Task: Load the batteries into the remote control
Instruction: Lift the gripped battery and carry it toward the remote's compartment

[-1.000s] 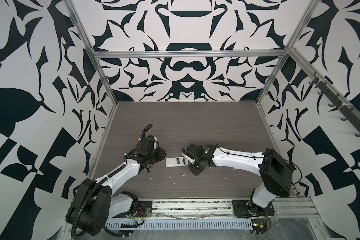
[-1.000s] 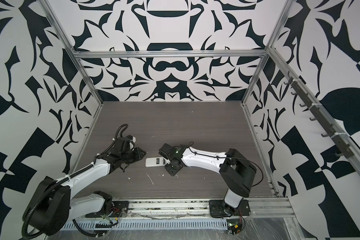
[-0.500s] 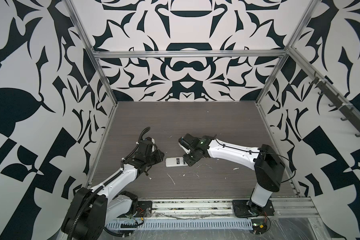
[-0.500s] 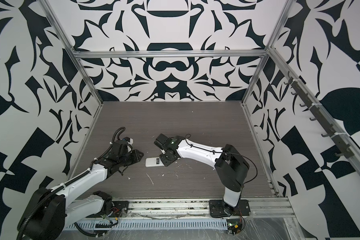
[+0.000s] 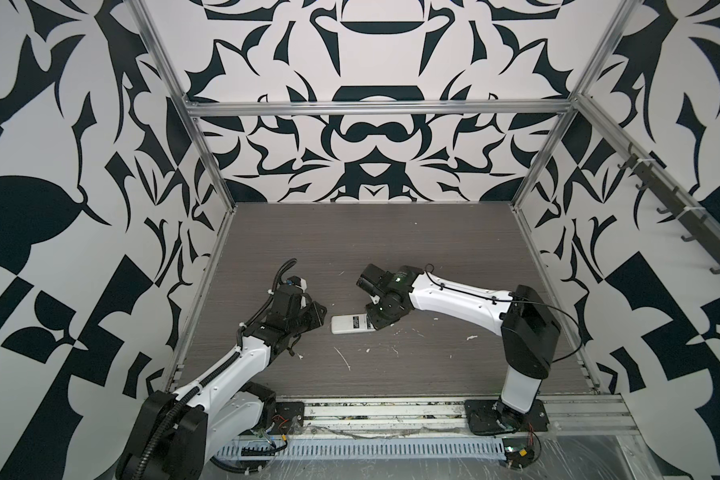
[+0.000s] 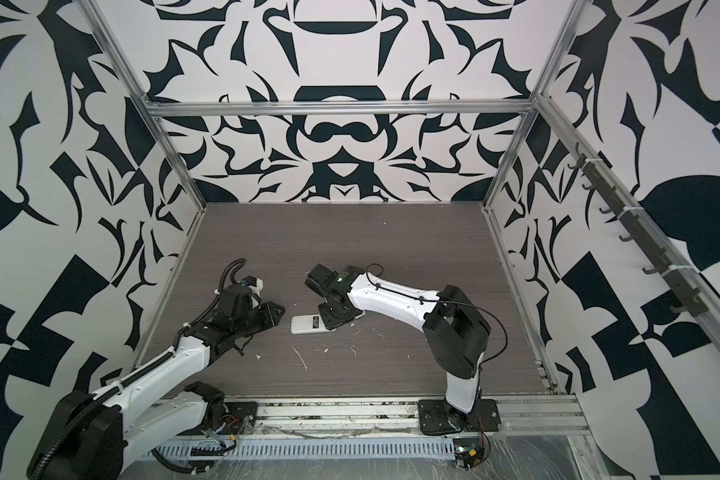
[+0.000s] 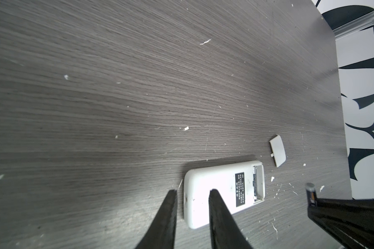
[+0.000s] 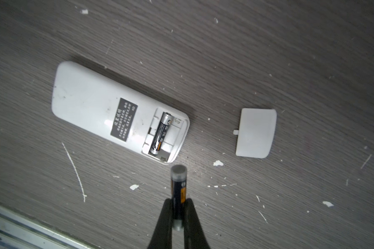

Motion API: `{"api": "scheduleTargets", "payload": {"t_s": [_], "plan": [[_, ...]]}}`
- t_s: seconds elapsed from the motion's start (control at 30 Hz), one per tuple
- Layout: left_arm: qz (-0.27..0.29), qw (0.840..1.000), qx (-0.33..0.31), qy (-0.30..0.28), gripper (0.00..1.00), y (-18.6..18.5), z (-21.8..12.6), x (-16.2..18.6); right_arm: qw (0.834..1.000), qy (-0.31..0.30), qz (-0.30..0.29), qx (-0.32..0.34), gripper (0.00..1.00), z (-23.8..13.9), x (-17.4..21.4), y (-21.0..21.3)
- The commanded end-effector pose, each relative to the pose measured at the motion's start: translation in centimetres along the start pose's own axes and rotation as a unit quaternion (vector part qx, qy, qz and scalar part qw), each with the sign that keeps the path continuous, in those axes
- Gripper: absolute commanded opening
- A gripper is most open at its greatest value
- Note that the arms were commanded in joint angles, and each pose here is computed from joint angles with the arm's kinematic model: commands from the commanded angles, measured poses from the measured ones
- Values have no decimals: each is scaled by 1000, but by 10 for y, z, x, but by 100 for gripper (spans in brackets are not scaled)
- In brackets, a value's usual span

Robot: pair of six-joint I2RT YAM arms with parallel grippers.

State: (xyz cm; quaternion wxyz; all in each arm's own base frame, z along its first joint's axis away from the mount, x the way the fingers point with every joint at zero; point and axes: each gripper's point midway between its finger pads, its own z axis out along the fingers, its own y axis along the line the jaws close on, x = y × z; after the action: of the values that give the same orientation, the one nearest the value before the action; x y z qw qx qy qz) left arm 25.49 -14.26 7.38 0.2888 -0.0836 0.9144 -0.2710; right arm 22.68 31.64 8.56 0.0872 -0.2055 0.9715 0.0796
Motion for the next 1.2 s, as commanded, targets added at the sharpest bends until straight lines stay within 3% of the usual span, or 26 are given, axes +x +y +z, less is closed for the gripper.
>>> {"api": "scheduleTargets", "payload": {"t_s": [0.0, 0.53, 0.87, 1.17], "plan": [[6, 1000, 13, 0, 30, -1, 1, 3, 998, 2, 49, -28, 0, -14, -5, 13], [19, 998, 52, -16, 32, -9, -6, 7, 993, 11, 103, -63, 0, -6, -17, 29], [19, 998, 57, -7, 34, -11, -4, 10, 992, 17, 118, -41, 0, 4, -14, 14], [20, 998, 58, 10, 42, -12, 2, 13, 990, 21, 131, -40, 0, 11, -13, -1]]}}
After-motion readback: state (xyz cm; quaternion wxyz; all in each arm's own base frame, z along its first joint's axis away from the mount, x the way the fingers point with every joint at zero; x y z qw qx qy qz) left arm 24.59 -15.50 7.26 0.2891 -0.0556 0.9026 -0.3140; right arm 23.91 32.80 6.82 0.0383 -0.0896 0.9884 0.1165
